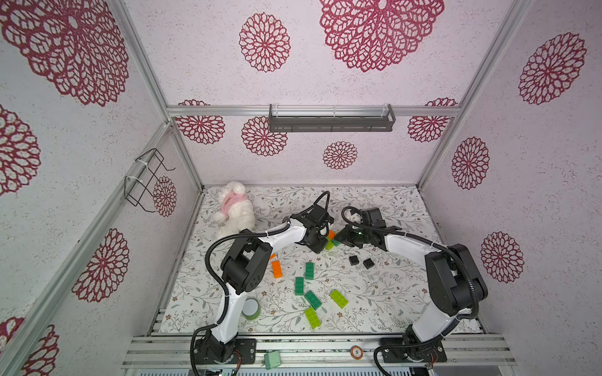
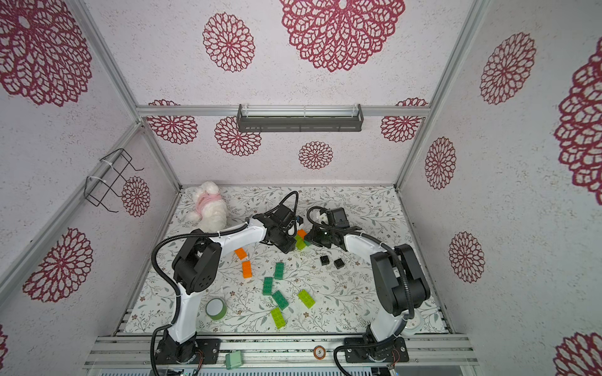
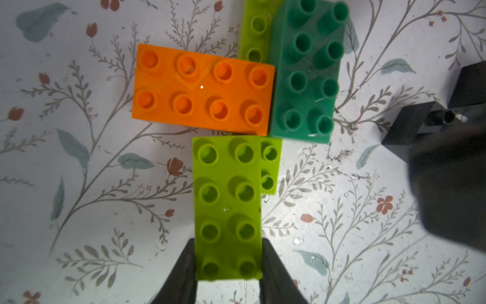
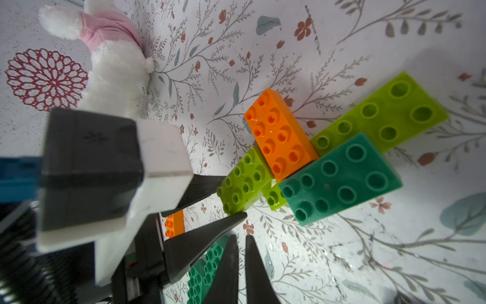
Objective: Assemble a small pinwheel with lego
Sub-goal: Assemble the lego brick with the lego brick.
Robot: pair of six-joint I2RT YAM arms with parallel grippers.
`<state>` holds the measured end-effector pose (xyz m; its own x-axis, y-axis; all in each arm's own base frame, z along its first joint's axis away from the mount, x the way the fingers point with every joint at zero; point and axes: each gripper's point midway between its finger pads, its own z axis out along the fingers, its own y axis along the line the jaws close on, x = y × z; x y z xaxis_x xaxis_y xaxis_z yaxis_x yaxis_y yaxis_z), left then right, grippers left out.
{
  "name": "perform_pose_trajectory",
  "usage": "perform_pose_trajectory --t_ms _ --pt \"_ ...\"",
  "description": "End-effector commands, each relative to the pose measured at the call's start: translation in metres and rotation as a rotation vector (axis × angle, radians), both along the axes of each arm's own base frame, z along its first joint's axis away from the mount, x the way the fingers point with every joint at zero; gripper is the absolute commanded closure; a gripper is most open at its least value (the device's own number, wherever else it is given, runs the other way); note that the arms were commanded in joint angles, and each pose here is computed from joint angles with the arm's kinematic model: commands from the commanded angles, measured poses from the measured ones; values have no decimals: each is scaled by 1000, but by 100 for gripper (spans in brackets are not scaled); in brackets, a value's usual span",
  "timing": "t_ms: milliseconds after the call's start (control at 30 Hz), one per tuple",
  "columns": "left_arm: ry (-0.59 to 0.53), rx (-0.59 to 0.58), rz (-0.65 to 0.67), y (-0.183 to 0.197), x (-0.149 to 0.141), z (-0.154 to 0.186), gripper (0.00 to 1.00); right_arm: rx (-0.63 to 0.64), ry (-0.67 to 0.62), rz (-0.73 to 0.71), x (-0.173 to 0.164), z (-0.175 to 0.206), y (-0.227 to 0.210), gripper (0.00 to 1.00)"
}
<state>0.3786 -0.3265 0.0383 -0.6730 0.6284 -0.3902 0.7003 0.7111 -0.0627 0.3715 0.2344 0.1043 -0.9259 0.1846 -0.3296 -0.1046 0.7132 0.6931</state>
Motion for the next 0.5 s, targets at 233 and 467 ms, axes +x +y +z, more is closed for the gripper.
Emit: perform_pose_trajectory --t_ms 233,467 --pt "11 48 -70 -5 -9 -7 67 13 -20 -9 13 8 3 89" --pt "12 46 -45 -9 -9 -9 68 25 -3 -8 20 2 7 90"
